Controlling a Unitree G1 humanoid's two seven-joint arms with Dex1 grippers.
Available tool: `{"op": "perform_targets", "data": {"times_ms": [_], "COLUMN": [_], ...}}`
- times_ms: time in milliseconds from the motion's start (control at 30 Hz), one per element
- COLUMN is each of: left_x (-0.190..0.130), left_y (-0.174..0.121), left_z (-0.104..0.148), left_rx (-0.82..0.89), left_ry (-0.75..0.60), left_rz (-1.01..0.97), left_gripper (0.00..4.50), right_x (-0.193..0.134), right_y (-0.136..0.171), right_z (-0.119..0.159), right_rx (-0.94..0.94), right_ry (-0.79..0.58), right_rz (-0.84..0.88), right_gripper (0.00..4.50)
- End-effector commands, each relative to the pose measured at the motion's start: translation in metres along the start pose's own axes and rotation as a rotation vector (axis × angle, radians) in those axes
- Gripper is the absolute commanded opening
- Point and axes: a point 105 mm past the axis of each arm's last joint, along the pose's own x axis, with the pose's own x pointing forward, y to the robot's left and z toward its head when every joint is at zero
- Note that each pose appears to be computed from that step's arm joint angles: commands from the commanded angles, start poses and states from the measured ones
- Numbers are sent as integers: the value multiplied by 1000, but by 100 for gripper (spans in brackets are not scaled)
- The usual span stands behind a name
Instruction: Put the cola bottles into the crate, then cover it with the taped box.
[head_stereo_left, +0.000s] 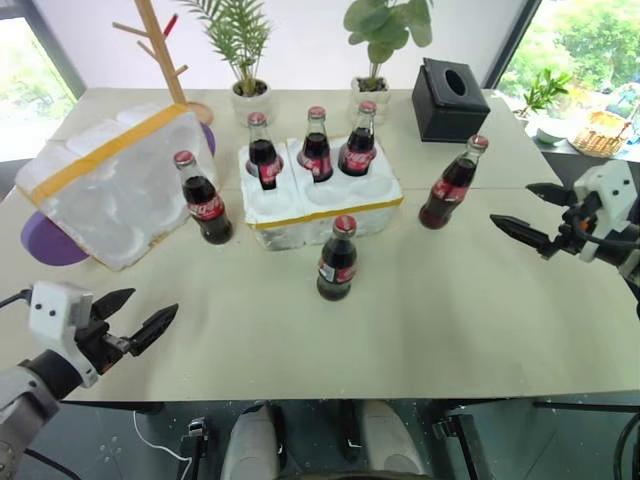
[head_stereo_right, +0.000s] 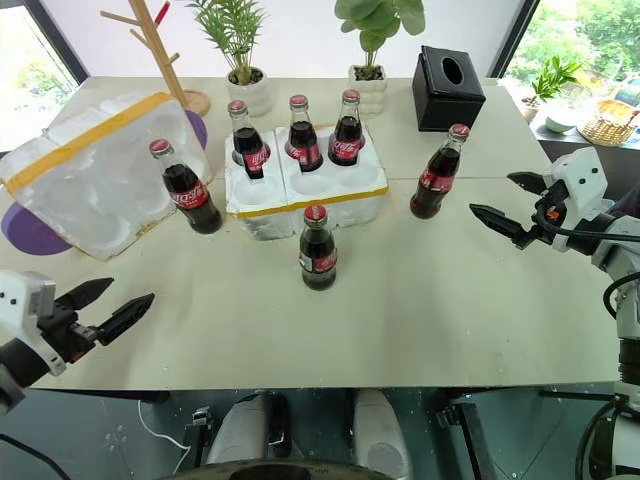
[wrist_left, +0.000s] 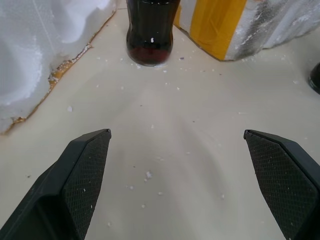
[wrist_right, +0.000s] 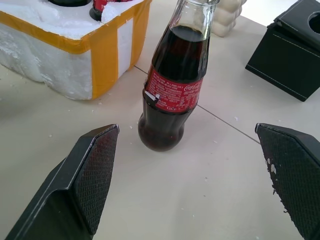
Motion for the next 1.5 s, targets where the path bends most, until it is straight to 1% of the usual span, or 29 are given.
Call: {"op": "perform_targets", "data": {"times_ms": [33,400,533,667,767,867,967,1100,1167,1267,1500], "left_x": [1,6,14,24,36,50,70,95,108,122,139], "left_y": [-6,2,0,9,10,10,11,13,15,23,24], "left_z": [9,16,27,41,55,67,79,88,87,89,99], "left_rx": [57,33,33,50,70,93,123,167,188,204,213], "left_ry": [-32,-81,-137,-179,-201,-212,-219,-214,-200,-200,-221], "left_rz": [-14,32,12,15,-26,-68,-108,-145,-159,-151,-175], "left_gripper": [446,446,446,446,446,446,446,446,446,446,446], "right_x": [-4,-3,-7,-16,-29,-42,-53,-58,-57,-56,-55], "right_y": [-6,-4,6,8,15,29,52,76,83,92,97], "right_z": [11,13,17,38,63,89,118,142,148,150,147], "right_rx": [-31,-21,-5,6,32,36,43,39,46,30,43], "right_ry": [-33,-36,-3,-12,-34,-61,-108,-167,-189,-193,-207], "right_rz": [-21,-4,102,159,235,334,470,578,605,616,597], "right_gripper": [450,450,450,450,450,450,450,450,450,450,450]}}
